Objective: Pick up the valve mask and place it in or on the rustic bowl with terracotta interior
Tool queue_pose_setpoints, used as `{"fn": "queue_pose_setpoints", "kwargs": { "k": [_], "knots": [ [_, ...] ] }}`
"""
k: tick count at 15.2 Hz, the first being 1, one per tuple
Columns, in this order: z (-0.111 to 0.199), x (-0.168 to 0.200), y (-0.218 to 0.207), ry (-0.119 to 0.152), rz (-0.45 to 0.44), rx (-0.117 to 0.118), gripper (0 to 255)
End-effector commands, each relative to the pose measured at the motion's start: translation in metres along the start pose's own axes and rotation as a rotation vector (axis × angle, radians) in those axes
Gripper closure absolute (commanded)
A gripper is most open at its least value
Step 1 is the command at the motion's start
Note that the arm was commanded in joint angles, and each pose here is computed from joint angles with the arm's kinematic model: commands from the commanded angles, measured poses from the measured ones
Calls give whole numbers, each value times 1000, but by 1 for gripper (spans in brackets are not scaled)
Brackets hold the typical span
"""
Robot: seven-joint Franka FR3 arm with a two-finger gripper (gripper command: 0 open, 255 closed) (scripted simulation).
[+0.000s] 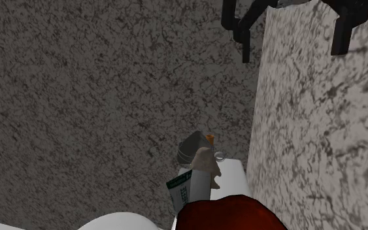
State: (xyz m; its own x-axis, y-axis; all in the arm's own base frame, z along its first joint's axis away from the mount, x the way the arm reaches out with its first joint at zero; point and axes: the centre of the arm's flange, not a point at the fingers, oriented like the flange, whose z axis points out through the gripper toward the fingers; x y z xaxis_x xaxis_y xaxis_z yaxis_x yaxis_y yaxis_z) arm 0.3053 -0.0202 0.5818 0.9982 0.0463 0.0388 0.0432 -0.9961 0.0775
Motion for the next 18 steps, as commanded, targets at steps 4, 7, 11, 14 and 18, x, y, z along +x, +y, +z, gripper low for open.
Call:
{"fn": "queue_pose_setpoints", "kwargs": {
  "k": [4,7,11,14,18],
  "knots": [
    [25,27,-15,1,-4,0,0],
    [50,53,-30,1,-8,1,0],
    [84,88,-51,2,-14,1,0],
    [109,115,-66,3,-18,1,0],
    [142,150,-87,4,-23,2,0]
  ]
}}
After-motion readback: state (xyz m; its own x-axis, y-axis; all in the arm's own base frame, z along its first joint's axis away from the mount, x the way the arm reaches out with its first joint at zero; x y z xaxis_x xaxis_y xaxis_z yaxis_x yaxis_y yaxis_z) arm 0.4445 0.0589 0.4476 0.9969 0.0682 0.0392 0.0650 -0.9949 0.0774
